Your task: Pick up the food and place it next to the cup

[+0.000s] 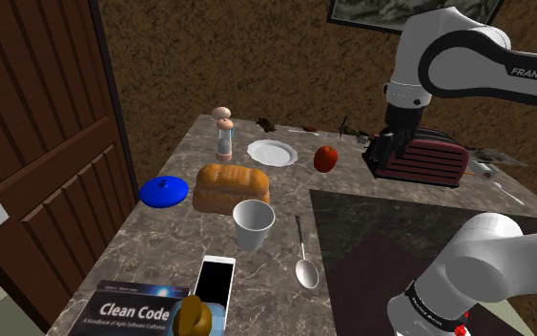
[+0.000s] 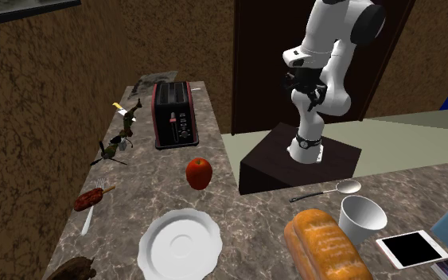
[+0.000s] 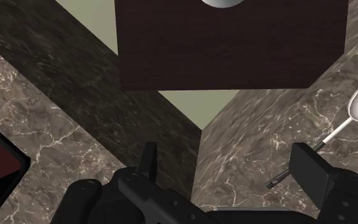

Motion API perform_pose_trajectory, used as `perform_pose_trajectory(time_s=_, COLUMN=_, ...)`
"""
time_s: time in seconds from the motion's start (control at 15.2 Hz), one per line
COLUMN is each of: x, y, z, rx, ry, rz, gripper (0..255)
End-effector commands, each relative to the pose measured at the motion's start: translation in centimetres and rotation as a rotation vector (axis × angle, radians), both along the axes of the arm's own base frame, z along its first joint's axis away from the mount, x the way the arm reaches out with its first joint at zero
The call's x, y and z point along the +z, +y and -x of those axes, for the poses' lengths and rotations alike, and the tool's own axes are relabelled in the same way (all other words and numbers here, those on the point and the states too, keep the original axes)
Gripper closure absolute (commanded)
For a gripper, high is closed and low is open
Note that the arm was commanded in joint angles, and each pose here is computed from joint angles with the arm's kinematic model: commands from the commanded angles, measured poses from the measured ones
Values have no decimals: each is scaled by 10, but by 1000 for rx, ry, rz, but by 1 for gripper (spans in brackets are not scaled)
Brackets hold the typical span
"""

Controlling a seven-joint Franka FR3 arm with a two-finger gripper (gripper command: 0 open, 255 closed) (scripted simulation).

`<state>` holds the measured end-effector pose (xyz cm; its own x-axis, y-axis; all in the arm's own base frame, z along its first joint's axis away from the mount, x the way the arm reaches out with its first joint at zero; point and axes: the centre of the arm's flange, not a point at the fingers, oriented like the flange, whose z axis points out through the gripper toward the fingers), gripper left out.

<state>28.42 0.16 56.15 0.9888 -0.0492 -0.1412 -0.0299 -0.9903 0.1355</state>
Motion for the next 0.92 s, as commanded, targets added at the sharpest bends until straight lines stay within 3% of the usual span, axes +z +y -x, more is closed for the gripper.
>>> perform_pose_trajectory(time_s=0.0, x=0, y=0, z=0, rx=0, ry=0, rz=0, gripper=0)
perform_pose_trajectory(time_s=0.86, x=-63, y=-103, z=-100, rx=-18, ry=-168, rz=-33, gripper=0)
